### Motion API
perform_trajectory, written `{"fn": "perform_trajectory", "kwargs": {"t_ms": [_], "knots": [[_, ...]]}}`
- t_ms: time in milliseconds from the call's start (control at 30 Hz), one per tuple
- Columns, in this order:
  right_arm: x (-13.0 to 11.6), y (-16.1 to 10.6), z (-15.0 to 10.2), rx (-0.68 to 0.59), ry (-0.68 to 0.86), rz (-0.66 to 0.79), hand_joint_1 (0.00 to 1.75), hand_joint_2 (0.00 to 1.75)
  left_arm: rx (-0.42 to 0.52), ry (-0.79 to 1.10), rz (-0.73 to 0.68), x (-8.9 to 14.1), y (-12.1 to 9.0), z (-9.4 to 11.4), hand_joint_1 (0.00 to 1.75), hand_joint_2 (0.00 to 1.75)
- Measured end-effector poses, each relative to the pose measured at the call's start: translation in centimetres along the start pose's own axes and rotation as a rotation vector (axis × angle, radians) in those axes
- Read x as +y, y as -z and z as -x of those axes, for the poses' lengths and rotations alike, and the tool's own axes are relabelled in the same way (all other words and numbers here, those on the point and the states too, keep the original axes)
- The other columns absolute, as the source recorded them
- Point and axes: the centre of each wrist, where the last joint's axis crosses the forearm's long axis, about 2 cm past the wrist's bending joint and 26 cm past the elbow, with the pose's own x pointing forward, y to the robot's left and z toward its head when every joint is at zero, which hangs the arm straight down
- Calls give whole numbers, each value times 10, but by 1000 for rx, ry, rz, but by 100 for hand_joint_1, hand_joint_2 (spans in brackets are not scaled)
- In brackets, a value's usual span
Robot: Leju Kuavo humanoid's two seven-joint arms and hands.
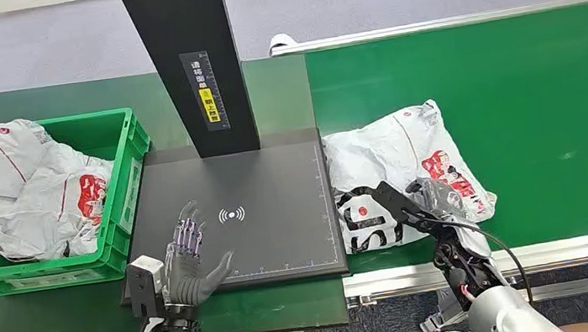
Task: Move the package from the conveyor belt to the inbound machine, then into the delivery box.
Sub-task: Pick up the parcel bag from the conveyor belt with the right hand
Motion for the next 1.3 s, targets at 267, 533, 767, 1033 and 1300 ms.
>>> {"fn": "perform_trajectory", "kwargs": {"t_ms": [267,533,767,1033,1300], "knots": [[0,0,1,-13,70,1,175,175,1,4,-1,2,0,1,0,175],[0,-1,4,-40,162,56,175,175,-1,10,-6,3,-1,1,0,175],[-3,-2,5,-69,189,88,175,175,-1,18,-11,5,-1,2,0,175],[-6,-1,3,-76,190,97,175,175,1,21,-11,6,-2,2,0,175],[-6,0,3,-78,192,98,175,175,1,21,-11,6,-2,2,0,175]]}}
